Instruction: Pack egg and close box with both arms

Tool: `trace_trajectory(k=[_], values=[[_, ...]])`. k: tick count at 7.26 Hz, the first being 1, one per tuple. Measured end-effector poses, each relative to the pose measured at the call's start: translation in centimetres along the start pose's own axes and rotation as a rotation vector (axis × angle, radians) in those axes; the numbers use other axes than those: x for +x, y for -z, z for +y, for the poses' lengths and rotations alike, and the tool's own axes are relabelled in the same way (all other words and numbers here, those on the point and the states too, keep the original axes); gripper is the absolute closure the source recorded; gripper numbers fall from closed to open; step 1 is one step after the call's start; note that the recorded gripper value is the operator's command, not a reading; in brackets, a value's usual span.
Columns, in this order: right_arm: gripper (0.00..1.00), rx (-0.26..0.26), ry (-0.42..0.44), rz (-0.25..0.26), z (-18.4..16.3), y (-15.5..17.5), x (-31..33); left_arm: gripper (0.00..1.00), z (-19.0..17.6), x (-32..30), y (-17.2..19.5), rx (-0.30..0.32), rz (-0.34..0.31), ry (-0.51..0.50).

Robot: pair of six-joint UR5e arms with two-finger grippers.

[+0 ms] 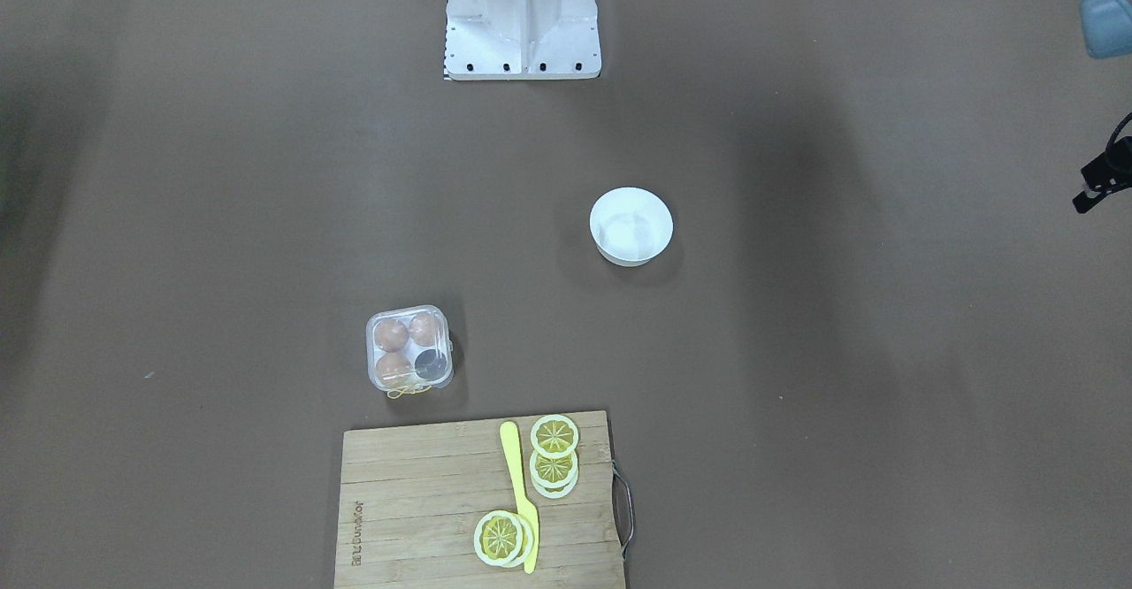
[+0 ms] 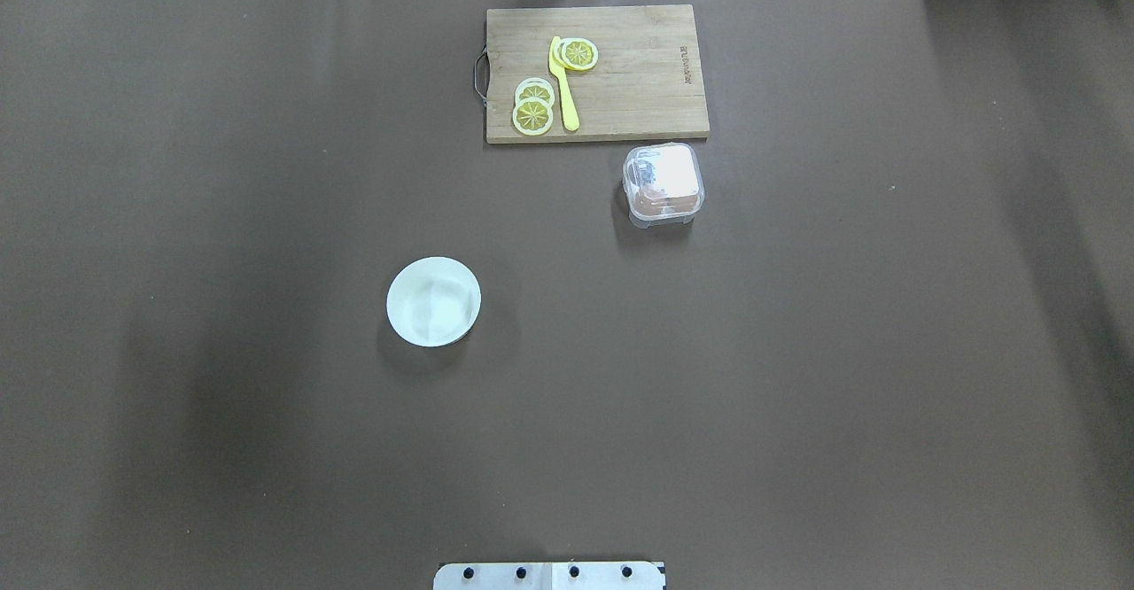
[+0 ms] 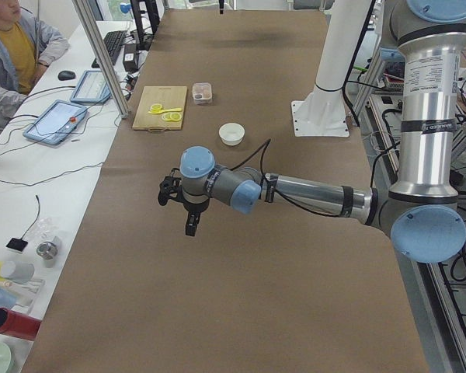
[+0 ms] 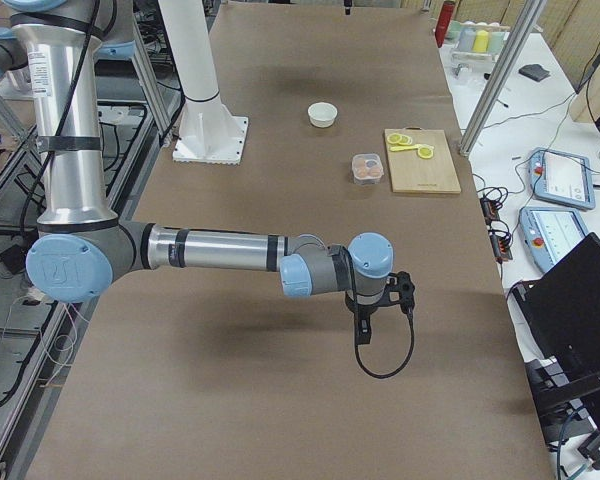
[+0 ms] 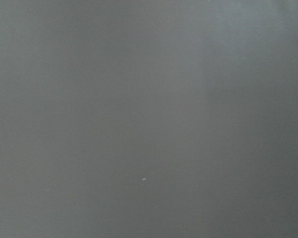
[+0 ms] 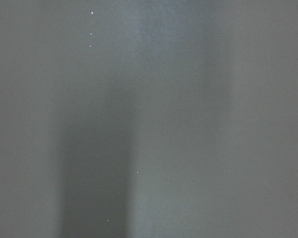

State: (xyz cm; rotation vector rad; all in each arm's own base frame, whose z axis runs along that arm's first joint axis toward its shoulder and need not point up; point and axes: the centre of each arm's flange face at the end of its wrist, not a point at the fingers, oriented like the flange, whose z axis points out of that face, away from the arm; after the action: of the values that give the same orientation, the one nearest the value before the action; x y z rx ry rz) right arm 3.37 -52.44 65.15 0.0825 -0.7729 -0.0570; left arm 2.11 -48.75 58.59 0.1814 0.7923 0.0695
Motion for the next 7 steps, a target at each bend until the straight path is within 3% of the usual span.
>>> trace_trajectory(k=[3, 5, 7], values=[[0.00, 0.006, 0.005, 0.004, 0.0, 1.0, 0.4, 0.02, 2.4, -6.2, -1.4, -0.076, -0.044, -0.025], [0.00, 0.003, 0.018, 0.004, 0.2, 0.9, 0.5, 0.02, 1.5, -6.6, -0.8, -0.161, -0.056, 0.044], [0.00, -0.005, 0.035, 0.003, 0.2, 0.6, 0.1, 0.02, 1.5, -6.7, -0.6, -0.194, -0.054, 0.078]])
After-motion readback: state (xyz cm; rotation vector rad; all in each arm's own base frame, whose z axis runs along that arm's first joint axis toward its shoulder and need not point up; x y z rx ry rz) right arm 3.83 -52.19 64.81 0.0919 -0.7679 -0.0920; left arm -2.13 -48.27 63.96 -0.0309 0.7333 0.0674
